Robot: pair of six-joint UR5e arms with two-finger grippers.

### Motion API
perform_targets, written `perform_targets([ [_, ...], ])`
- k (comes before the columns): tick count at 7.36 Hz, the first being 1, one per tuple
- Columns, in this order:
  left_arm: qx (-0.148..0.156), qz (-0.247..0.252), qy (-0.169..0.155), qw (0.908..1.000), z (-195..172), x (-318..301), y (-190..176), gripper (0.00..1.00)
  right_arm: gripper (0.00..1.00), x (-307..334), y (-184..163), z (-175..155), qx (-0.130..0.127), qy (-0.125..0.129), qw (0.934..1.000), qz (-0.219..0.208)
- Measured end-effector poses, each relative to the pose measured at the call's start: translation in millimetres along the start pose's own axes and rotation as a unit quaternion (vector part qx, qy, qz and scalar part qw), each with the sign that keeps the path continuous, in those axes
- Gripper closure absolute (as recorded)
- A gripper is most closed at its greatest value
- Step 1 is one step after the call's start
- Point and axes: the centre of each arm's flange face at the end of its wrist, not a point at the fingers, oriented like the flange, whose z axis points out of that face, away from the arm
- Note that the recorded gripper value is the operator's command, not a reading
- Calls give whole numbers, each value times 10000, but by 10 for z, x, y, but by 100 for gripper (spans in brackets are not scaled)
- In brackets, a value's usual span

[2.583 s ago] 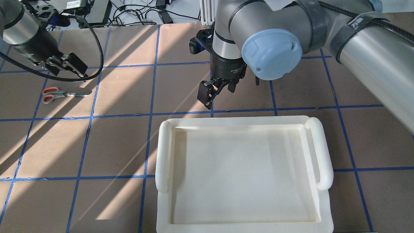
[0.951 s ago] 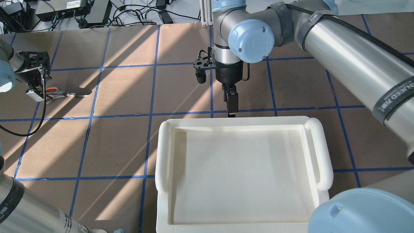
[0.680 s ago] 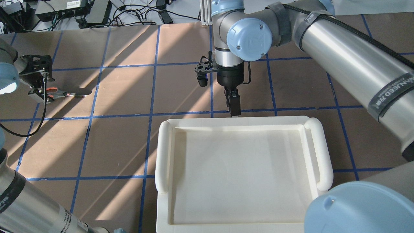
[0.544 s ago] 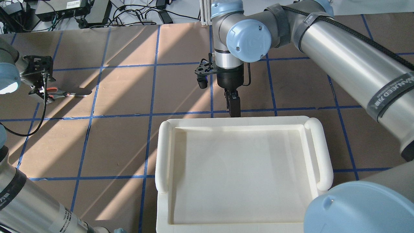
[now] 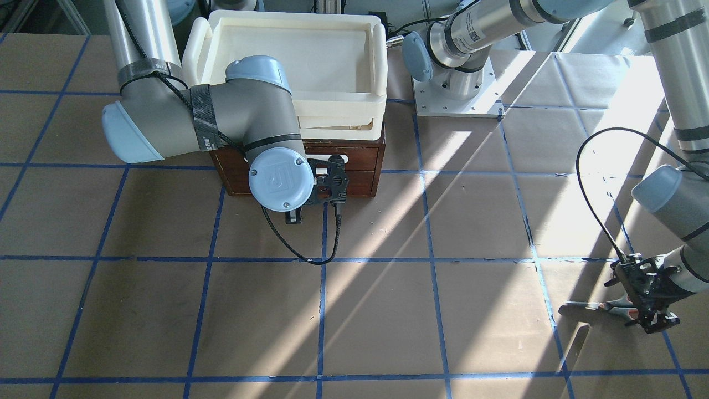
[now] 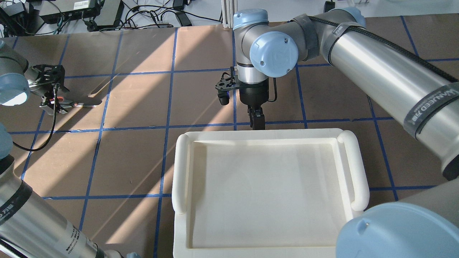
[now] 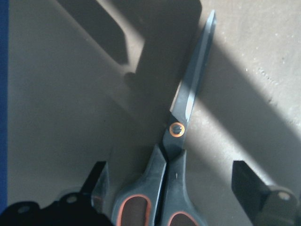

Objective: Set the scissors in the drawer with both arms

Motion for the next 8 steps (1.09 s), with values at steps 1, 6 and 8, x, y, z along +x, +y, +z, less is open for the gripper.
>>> perform_targets([
  [1,18,72,15,10000,39,-6,4,13,12,-3,-15,5,42,-8,10000,20],
  [6,40,178,48,9998,134,-23,16,29,50,3,-33,17,78,-6,10000,-10],
  [8,4,299,-26,9995,159,-43,27,96,50,53,-38,-19,91,131,9999,-57],
])
